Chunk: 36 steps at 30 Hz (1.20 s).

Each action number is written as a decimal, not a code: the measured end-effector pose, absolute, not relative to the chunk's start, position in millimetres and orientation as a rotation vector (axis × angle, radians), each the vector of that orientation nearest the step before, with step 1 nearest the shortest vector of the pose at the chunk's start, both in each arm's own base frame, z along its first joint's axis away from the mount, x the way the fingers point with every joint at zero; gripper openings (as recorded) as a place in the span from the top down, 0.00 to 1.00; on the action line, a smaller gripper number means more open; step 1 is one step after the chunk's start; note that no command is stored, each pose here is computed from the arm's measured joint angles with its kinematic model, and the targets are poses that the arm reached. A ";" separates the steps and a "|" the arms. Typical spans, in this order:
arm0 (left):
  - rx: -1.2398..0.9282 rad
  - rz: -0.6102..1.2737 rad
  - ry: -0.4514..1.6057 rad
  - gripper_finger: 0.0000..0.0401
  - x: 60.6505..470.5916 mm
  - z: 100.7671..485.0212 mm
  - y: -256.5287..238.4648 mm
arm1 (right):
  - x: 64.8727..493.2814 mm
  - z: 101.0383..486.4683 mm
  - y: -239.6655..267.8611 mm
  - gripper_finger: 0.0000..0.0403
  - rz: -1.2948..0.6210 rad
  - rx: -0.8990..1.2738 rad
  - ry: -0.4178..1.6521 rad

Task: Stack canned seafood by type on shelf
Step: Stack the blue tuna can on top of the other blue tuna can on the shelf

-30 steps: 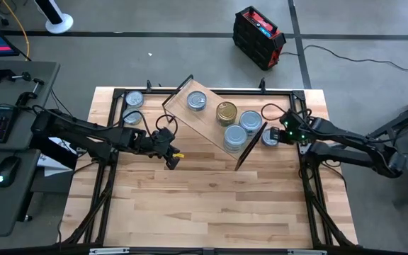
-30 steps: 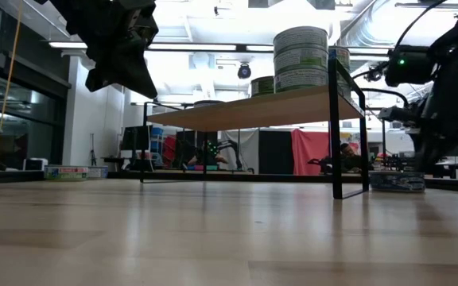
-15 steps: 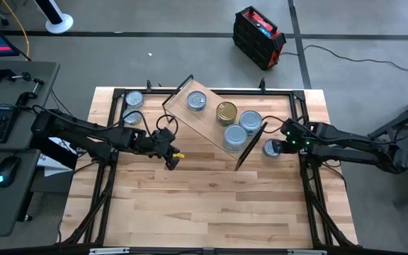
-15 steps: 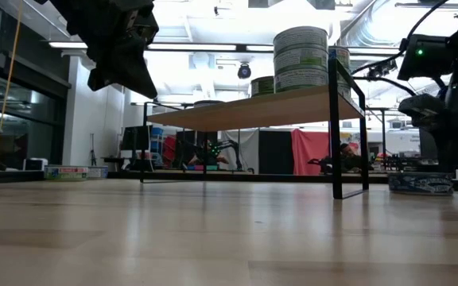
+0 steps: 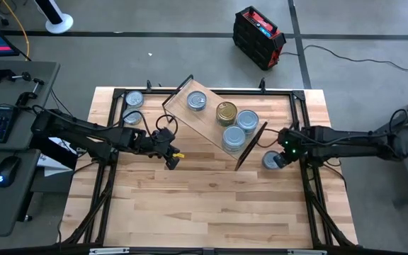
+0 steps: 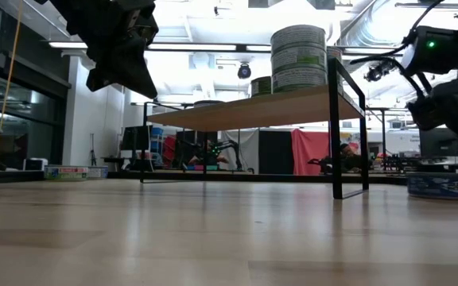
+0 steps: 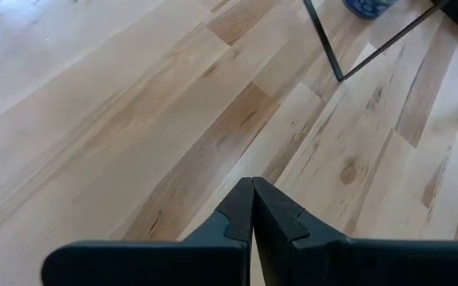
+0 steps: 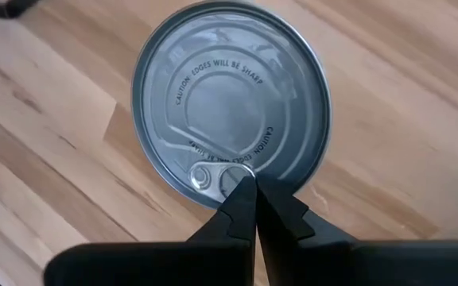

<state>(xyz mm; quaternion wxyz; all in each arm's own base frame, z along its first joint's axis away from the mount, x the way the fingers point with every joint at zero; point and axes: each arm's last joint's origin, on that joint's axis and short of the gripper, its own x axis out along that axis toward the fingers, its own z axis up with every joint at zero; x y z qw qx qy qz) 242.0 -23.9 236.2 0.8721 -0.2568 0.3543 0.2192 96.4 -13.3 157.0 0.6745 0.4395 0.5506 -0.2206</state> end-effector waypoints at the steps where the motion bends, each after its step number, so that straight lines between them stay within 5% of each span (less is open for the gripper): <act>1: -0.537 0.459 0.740 1.00 242.0 236.2 -23.8 | 96.5 157.0 -12.4 1.00 -0.490 0.981 1.243; 28: -0.596 0.483 0.726 1.00 242.0 236.3 -23.8 | 141.1 142.4 59.9 1.00 -0.007 0.684 1.295; 36: -0.780 0.423 0.657 1.00 247.7 241.9 -33.5 | 152.4 144.5 92.7 1.00 0.116 0.517 1.274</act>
